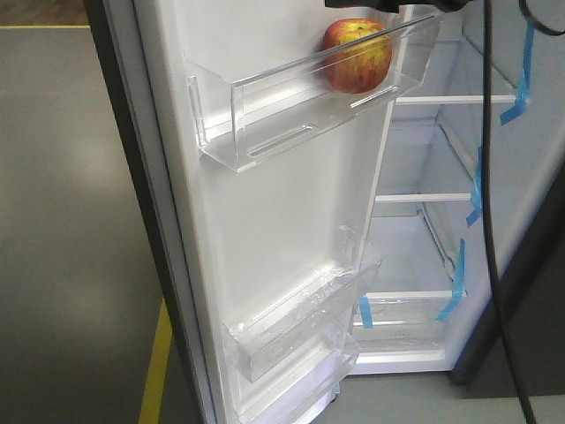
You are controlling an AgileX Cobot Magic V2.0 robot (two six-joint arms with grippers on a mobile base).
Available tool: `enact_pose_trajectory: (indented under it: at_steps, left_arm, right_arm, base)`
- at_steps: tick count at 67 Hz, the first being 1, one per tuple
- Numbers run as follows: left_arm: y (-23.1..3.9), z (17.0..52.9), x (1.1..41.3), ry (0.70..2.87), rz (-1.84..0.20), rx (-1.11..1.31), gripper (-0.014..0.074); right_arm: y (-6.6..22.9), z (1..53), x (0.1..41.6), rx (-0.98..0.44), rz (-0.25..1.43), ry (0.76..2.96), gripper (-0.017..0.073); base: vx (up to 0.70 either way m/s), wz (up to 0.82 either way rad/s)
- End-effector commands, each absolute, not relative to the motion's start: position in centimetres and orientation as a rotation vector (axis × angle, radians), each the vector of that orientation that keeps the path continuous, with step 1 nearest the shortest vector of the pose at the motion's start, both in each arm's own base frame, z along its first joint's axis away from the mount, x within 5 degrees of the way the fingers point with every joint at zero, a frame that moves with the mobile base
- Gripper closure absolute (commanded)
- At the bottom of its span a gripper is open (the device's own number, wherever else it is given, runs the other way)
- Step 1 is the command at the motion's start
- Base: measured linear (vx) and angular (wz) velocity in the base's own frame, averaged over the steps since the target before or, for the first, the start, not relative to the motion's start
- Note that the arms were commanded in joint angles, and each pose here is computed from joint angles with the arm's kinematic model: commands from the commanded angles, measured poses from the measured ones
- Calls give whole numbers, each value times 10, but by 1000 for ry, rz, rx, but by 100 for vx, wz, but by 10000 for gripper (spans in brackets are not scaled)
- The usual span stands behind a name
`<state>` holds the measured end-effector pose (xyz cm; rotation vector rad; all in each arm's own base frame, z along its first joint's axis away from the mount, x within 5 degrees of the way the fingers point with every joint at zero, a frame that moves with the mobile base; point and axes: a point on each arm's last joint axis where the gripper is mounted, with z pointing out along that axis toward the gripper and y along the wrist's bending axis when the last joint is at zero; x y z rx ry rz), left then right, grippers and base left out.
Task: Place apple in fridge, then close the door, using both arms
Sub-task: 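Lower the apple into the upper door bin and open the right gripper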
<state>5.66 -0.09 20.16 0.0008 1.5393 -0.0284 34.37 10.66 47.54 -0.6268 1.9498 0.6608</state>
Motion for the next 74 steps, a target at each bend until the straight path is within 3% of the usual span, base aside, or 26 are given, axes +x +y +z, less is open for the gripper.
enact_pose_trajectory:
  at_steps: [1, 19, 74]
  left_arm:
    - [-2, 215, 54, 1439, -39, 11, 600]
    - [-2, 215, 54, 1439, -39, 11, 600]
    - [-2, 215, 54, 1439, -39, 11, 600]
  right_arm:
    - [95, 514, 306, -595, 588, 1862, -13]
    - [71, 496, 255, -498, 386, 1935, 6]
    - [44, 352, 74, -436, 450, 2091, 6]
  base:
    - [0, 0]
    - [0, 0]
    - [0, 0]
